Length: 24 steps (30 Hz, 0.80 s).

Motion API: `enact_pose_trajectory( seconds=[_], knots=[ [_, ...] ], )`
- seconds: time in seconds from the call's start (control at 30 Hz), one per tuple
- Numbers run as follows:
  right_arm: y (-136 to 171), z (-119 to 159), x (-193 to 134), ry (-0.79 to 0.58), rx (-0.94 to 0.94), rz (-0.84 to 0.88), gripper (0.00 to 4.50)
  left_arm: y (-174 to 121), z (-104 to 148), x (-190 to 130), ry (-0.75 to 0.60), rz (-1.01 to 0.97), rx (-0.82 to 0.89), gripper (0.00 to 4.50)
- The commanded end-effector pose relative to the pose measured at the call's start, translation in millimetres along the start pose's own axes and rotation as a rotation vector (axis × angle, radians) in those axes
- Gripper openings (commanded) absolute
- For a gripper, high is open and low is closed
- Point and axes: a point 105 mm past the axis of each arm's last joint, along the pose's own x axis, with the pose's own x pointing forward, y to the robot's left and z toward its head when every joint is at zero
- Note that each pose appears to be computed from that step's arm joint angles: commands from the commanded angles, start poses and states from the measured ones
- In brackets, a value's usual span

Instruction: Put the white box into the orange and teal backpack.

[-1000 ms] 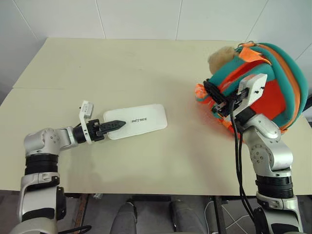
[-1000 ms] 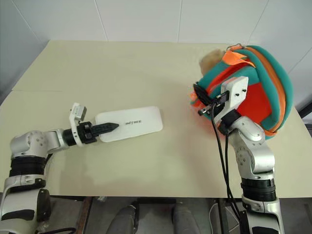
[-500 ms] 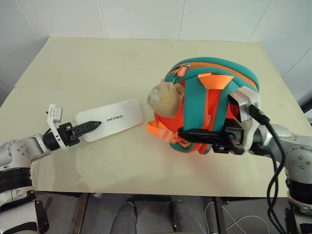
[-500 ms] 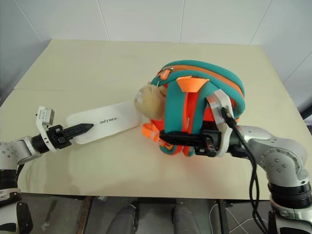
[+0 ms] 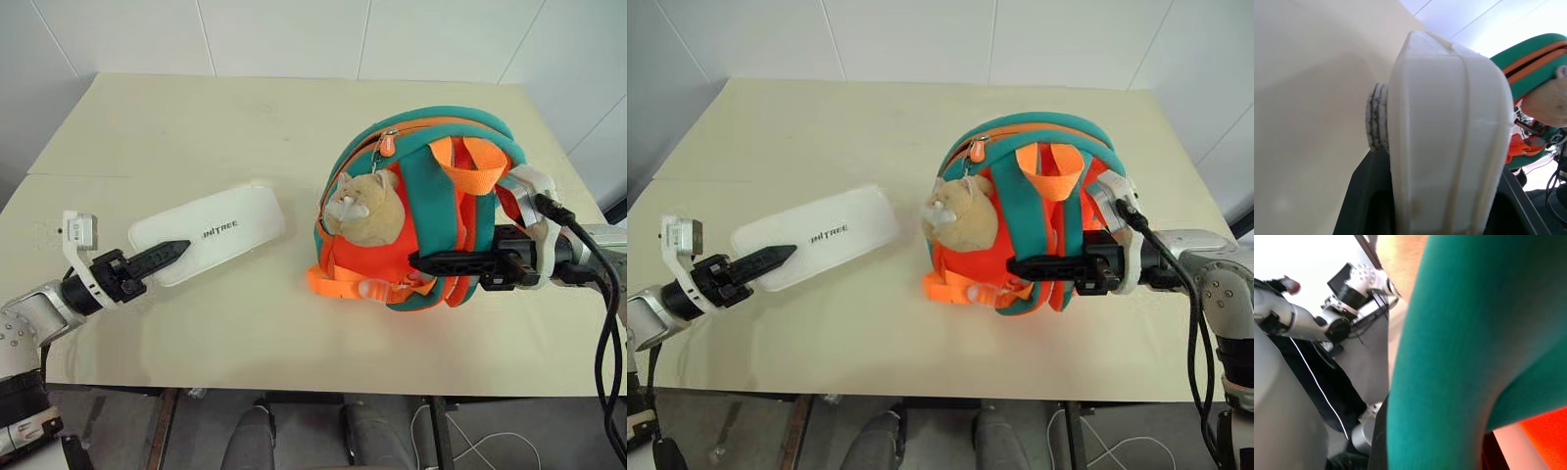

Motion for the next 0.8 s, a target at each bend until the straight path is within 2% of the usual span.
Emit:
enact_pose_trajectory(
  seconds=[0.03, 0.33, 0.7, 0.8],
  knots=[
    [0, 3, 6, 0.011, -0.062, -0.001, 0.01, -51, 25, 9, -0.086, -0.193, 0.217, 1.24],
    [3, -4, 16, 0.007, -0.054, 0.016, 0.01, -96, 33, 25, -0.027, -0.379, 0.391, 1.24],
    [7, -3, 19, 0.002, -0.057, 0.022, 0.01, -83, 21, 45, 0.147, -0.418, 0.500, 1.24],
    [9, -3, 19, 0.001, -0.058, 0.029, 0.01, -74, 30, 55, 0.166, -0.396, 0.577, 1.24]
  ],
)
